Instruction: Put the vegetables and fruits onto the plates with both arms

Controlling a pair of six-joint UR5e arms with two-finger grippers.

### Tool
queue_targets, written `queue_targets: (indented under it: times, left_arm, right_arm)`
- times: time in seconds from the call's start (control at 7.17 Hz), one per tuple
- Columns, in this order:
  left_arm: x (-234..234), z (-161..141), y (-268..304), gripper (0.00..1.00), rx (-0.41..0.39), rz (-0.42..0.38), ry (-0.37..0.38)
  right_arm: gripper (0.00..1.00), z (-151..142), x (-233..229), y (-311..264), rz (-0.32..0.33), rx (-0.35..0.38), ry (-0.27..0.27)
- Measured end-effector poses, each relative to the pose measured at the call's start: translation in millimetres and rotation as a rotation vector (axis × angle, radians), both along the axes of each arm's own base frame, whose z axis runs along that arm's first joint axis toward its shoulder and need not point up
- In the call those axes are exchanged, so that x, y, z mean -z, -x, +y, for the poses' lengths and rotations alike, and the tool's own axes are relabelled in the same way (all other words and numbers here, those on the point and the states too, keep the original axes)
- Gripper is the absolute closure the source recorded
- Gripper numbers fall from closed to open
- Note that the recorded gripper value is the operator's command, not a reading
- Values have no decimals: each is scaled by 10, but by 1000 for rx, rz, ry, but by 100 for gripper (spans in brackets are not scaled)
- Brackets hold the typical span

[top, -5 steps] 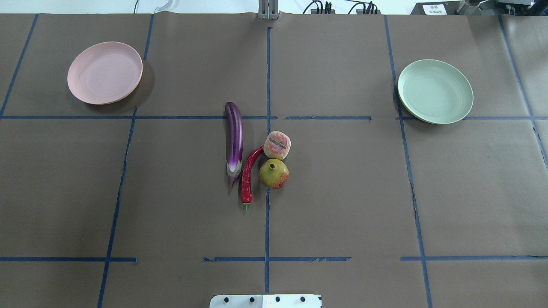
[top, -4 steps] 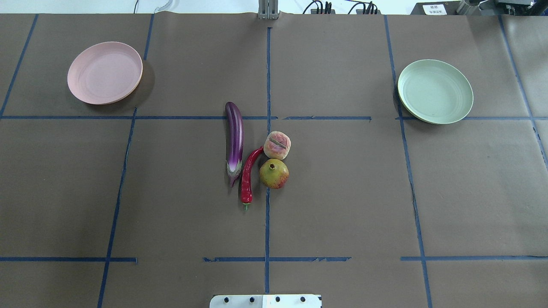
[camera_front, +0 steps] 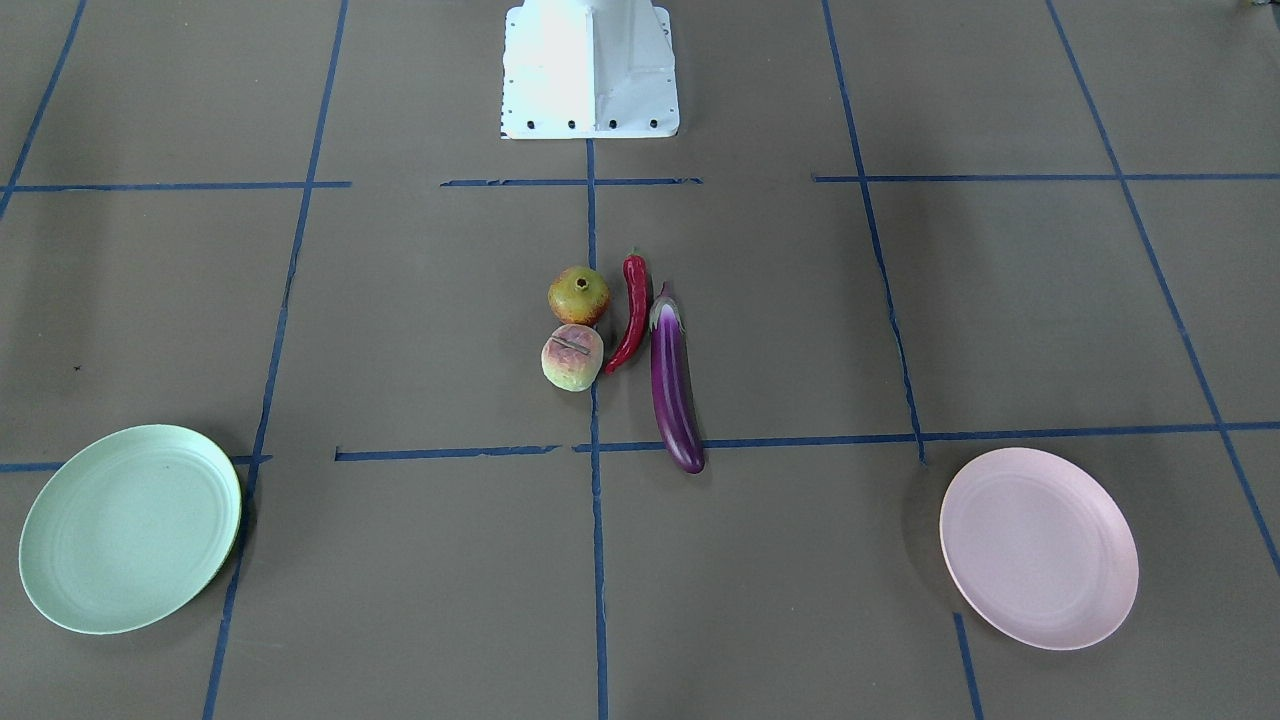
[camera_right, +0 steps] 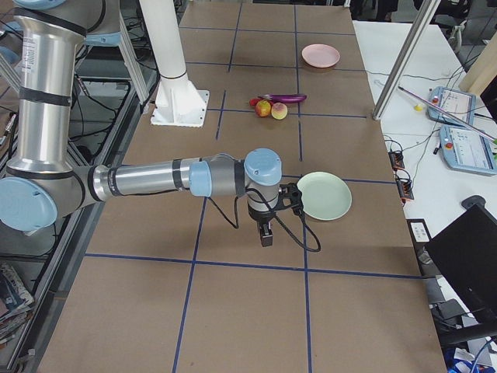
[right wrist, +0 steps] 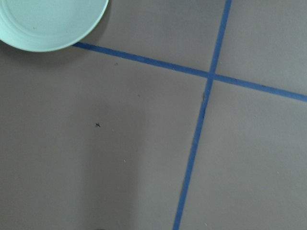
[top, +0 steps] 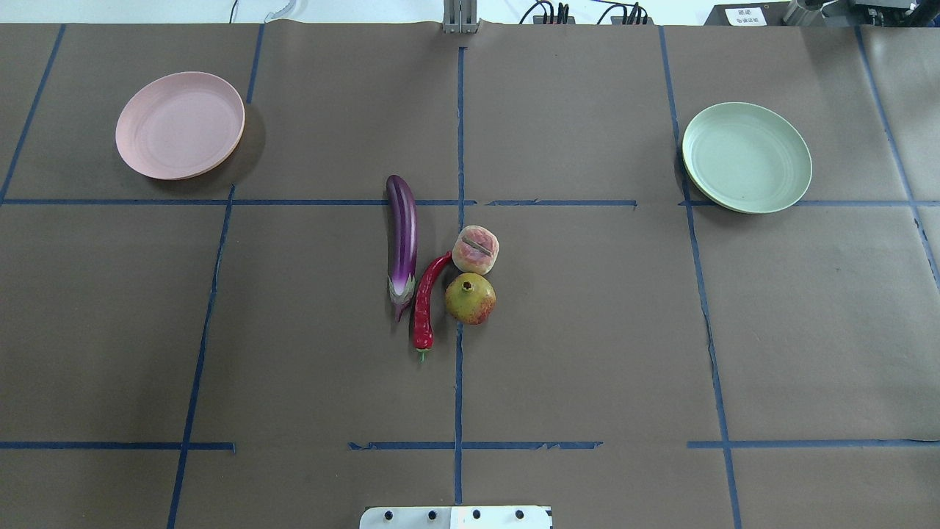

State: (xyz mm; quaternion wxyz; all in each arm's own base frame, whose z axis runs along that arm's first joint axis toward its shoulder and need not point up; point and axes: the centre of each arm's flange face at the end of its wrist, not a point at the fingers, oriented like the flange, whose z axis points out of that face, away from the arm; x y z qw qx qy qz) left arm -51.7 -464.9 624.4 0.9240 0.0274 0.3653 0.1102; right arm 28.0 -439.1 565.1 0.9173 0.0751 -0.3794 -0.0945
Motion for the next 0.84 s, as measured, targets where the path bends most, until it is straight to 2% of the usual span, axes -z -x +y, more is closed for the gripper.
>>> queue_targets:
  times: [0.14, 0.42, 0.56, 0.84]
  left_arm:
    - [-3, -1, -3, 0, 0, 1, 1]
    - [1, -3, -7, 0, 0, 3, 0]
    - [3, -4, -11, 0, 0, 4, 0]
    - [8, -7, -22, 0, -1, 6, 0]
  right_arm:
    - [0, -226, 332, 383, -26, -22, -12]
    - [0, -647, 1310, 1502, -103, -51, 19]
    - [0, -724, 1845, 2153, -136, -62, 47]
    - [0, -505, 2771, 3547, -158, -112, 94]
